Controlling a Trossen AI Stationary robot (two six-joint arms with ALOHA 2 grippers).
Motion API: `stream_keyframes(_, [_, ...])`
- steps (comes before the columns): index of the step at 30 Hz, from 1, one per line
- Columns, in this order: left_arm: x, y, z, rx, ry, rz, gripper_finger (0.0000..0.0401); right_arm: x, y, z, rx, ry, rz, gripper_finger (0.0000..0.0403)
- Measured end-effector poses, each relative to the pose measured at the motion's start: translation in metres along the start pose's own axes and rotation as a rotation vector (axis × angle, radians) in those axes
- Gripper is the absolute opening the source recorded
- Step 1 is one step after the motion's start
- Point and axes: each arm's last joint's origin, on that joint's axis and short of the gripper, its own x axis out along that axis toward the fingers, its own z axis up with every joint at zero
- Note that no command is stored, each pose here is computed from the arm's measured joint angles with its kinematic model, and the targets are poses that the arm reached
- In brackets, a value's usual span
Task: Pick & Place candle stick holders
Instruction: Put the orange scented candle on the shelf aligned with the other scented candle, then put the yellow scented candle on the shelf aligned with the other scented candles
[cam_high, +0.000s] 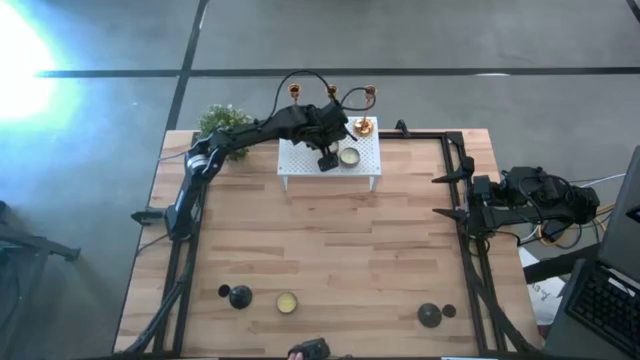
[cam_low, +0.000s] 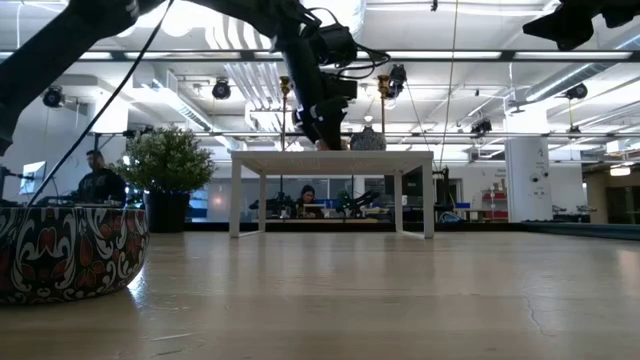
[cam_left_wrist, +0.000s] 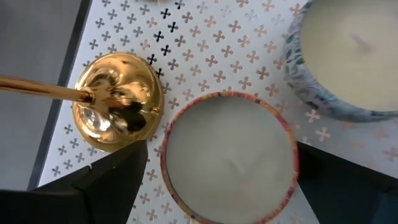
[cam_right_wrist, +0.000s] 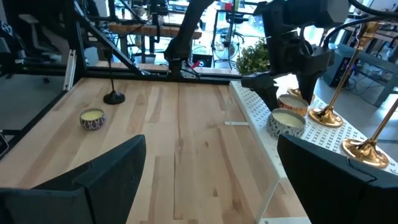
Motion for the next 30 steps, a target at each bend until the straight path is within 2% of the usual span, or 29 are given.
stream_keyframes(10, [-0.028,-0.001,0.002,-0.004,-0.055,0.002,0.0392,0.000,0.000,0.000,0.001,0.000,0.000,0.0359])
stream_keyframes(15, [-0.052,-0.008,-0.003,-0.011,-0.043,-0.015,0.0391,0.000,0.000,-0.001,0.021,0.007,0.001,0.0359])
stream_keyframes(21, [-0.096,-0.023,-0.011,0.036,-0.048,-0.045,0.0391,0.000,0.000,-0.001,0.018,0.009,-0.001,0.0359])
stream_keyframes(25, [-0.135,-0.033,-0.018,0.067,-0.110,-0.063,0.0390,0.000,0.000,-0.001,-0.015,0.009,-0.002,0.0359])
stream_keyframes(30, [-0.190,-0.042,-0.034,0.035,-0.220,-0.098,0.0390,0.000,0.000,-0.001,-0.089,0.009,-0.001,0.0359])
